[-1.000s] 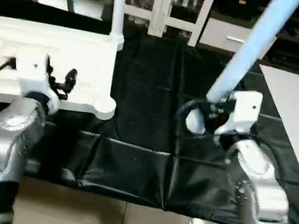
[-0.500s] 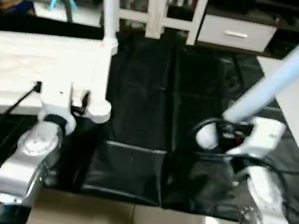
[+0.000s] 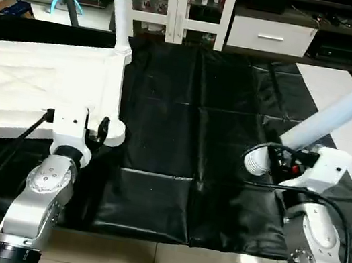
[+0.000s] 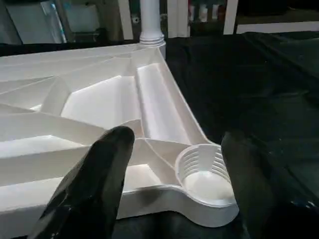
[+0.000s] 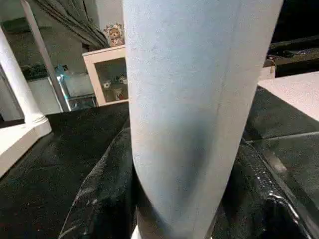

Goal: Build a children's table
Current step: Pick table leg

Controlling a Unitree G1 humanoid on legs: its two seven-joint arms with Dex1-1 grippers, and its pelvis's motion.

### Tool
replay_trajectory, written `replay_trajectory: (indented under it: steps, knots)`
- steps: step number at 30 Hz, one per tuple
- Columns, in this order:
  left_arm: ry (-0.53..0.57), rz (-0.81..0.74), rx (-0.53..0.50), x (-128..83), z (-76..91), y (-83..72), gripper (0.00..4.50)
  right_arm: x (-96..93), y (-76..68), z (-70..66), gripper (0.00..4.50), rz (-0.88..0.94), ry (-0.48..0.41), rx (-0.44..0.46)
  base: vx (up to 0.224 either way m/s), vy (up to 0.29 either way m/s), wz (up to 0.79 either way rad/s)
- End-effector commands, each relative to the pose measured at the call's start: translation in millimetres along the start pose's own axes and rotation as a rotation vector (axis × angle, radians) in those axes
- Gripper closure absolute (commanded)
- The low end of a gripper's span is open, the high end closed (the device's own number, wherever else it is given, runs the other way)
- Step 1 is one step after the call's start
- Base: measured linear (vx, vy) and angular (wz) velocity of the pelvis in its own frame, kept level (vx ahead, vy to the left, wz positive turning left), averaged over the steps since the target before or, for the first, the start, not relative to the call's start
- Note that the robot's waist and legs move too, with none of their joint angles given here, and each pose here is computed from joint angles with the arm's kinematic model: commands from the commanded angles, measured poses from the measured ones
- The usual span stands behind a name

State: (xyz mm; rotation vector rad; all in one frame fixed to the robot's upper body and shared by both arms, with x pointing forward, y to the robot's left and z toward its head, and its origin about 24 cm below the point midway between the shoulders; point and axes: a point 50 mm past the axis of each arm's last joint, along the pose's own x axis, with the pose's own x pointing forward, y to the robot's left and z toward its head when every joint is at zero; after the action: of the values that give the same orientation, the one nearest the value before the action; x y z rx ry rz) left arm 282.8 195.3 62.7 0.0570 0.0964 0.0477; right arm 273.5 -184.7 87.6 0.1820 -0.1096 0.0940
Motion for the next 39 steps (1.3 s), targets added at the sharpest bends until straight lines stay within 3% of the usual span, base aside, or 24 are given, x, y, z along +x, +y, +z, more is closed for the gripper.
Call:
replay_trajectory:
  steps: [1, 8, 14, 16, 19, 22, 24, 27, 30, 32, 39]
  knots:
    - [0.006, 0.017, 0.000, -1.5, -3.8, 2.0, 1.28, 2.8, 2.6, 2.5, 2.69, 0.010, -0.026, 0.010, 0.000, 0.000, 0.00]
    - [-0.007, 0.044, 0.013, -1.3, -3.1, 7.7, 1.28, 3.2, 6.3, 4.7, 2.69, 0.011, -0.038, 0.026, 0.000, 0.000, 0.00]
    - [-0.134, -0.049, 0.104, 8.6, 23.5, 0.3, 1.28, 16.0, 26.3, 15.2, 2.69, 0.034, -0.068, 0.045, 0.000, 0.000, 0.00]
    - [-0.182, -0.067, 0.079, 13.0, 33.5, -3.7, 1.28, 18.8, 32.5, 20.0, 2.69, 0.056, -0.080, 0.057, 0.000, 0.000, 0.00]
    - [-0.179, -0.042, -0.026, 18.2, 34.7, -6.6, 1.28, 19.6, 39.1, 17.3, 2.69, 0.095, -0.089, 0.116, 0.000, 0.000, 0.00]
    - [-0.250, -0.070, 0.037, 18.7, 52.1, -14.3, 1.28, 29.3, 49.9, 24.0, 2.69, 0.171, -0.056, 0.045, 0.000, 0.000, 0.00]
    - [-0.254, -0.078, 0.057, 16.4, 54.7, -13.4, 1.28, 31.3, 53.3, 27.6, 2.69, 0.184, -0.061, 0.052, 0.000, 0.000, 0.00]
    - [-0.256, -0.051, 0.074, 10.7, 59.7, -7.7, 1.28, 31.8, 58.4, 32.3, 2.69, 0.217, -0.055, 0.053, 0.000, 0.000, 0.00]
    - [-0.281, -0.072, 0.098, 5.6, 75.1, 2.0, 1.28, 30.0, 64.4, 36.0, 2.69, 0.293, -0.030, -0.003, 0.000, 0.000, 0.00]
    - [-0.287, -0.070, 0.183, 4.9, 76.7, 6.7, 1.28, 29.4, 67.6, 33.2, 2.69, 0.343, 0.001, -0.017, 0.000, 0.000, 0.00]
    - [-0.272, -0.109, 0.228, -6.3, 72.1, -0.1, 1.28, 26.5, 65.4, 28.7, 2.69, 0.356, 0.025, 0.008, 0.020, 0.005, 0.28]
